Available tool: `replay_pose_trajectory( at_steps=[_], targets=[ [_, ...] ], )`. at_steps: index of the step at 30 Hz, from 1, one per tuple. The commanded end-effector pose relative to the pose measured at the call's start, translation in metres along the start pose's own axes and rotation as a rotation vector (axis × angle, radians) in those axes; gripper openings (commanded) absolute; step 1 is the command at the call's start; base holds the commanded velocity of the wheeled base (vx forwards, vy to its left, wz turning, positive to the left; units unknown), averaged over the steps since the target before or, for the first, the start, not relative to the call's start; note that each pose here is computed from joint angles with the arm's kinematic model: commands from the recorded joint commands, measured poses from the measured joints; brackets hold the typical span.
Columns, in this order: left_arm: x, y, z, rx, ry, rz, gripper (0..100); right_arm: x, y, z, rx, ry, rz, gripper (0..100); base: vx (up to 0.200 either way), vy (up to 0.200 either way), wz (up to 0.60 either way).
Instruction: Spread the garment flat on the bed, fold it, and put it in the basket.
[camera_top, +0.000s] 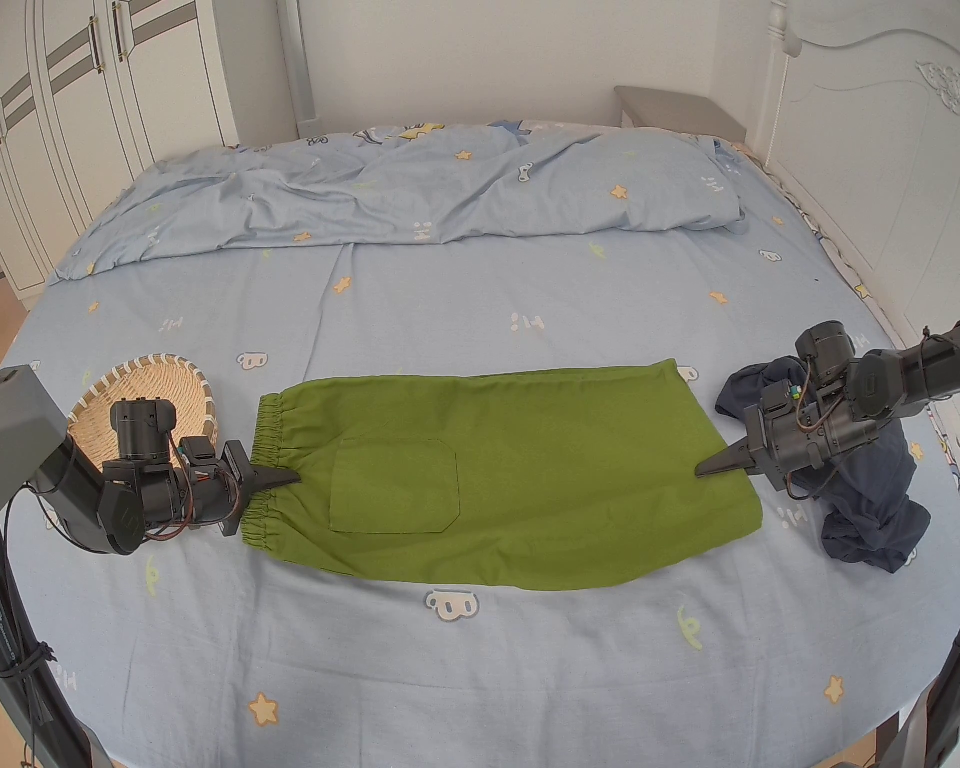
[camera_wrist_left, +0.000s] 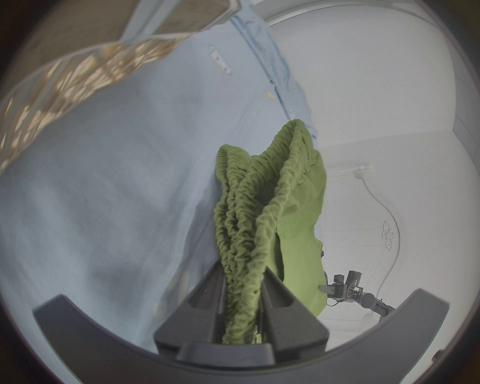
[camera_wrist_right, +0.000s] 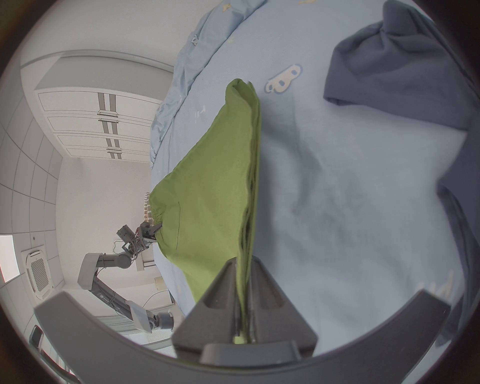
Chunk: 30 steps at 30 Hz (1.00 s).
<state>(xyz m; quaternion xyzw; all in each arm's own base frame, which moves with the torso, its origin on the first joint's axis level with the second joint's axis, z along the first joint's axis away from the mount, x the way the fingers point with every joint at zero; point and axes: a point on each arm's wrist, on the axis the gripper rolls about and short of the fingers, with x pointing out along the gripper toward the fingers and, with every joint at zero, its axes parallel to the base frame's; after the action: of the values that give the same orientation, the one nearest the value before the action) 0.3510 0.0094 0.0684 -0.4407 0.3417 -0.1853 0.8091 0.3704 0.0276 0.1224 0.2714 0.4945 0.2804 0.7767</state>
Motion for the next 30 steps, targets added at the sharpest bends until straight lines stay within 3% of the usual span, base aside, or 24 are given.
replay_pose_trajectory(
  at_steps=[1, 4, 10, 16, 23, 30],
  targets=[
    [-0.030, -0.029, 0.011, 0.031, -0.042, -0.009, 0, -0.043, 0.022, -0.021, -0.019, -0.027, -0.011, 0, 0.000, 0.000, 0.00],
    [-0.043, -0.032, -0.001, 0.026, -0.004, 0.016, 0, -0.047, 0.016, -0.038, -0.003, -0.002, -0.024, 0, 0.000, 0.000, 0.00],
    [-0.066, -0.014, -0.052, 0.071, 0.098, 0.091, 0, -0.046, -0.006, -0.086, 0.013, 0.094, -0.053, 0, 0.000, 0.000, 0.00],
    [-0.094, -0.003, -0.102, 0.033, 0.165, 0.146, 0, -0.043, -0.015, -0.125, 0.030, 0.126, -0.054, 0, 0.000, 0.000, 0.00],
    [-0.117, 0.000, -0.130, 0.029, 0.164, 0.156, 0, -0.039, -0.026, -0.167, 0.051, 0.148, -0.056, 0, 0.000, 0.000, 0.00],
    [-0.119, 0.003, -0.139, 0.039, 0.168, 0.149, 0, -0.032, -0.033, -0.183, 0.020, 0.141, -0.049, 0, 0.000, 0.000, 0.00]
  ],
)
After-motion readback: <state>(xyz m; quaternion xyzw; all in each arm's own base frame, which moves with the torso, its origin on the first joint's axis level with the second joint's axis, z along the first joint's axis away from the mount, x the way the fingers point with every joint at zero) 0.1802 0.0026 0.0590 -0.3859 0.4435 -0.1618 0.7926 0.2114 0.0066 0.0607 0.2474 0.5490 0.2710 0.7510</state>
